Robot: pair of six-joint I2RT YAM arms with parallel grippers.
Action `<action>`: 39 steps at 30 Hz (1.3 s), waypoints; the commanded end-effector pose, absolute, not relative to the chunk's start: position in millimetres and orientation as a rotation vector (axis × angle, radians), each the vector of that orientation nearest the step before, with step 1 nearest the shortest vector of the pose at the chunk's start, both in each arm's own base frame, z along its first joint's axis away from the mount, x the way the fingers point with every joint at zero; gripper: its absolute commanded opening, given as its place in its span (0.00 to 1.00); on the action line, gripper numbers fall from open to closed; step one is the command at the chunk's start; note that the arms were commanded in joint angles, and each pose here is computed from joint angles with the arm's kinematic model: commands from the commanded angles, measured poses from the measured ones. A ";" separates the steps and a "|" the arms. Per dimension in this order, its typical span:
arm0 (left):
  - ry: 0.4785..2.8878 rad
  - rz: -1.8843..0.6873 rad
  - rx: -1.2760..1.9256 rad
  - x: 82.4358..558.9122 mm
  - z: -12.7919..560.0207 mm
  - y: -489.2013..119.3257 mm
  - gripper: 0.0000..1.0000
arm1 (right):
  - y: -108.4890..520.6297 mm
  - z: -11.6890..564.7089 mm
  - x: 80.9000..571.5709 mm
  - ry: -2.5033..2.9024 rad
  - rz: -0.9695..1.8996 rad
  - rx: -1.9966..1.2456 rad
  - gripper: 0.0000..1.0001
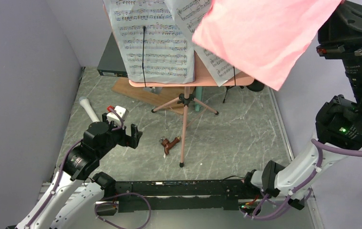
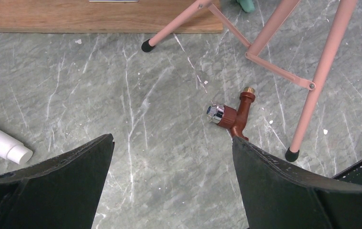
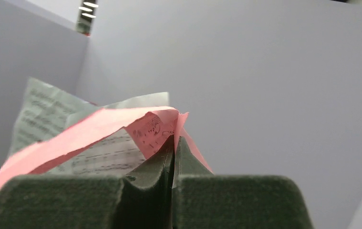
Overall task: Pack up the instrument practice props
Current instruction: Pick up the sheet music from the music stand, then place the sheet music at the center of the board.
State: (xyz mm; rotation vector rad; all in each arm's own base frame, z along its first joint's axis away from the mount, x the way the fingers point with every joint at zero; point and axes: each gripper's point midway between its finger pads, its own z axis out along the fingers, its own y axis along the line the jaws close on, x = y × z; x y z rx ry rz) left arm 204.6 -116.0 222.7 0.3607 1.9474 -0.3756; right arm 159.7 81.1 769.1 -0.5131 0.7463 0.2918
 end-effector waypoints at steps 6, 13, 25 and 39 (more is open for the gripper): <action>1.922 -0.410 0.398 201.2 229.2 -121.1 1.00 | -21.7 735.5 232.4 0.902 0.104 -0.107 0.00; 1.920 -0.420 0.405 200.5 229.6 -122.5 0.99 | -80.7 659.3 264.1 1.004 0.020 0.086 0.00; 1.909 -0.423 0.405 199.7 231.8 -122.4 1.00 | -114.5 412.1 314.8 1.480 0.121 0.225 0.00; 1.914 -0.421 0.404 200.1 231.2 -122.2 0.99 | -116.9 146.9 340.9 2.084 0.474 0.361 0.00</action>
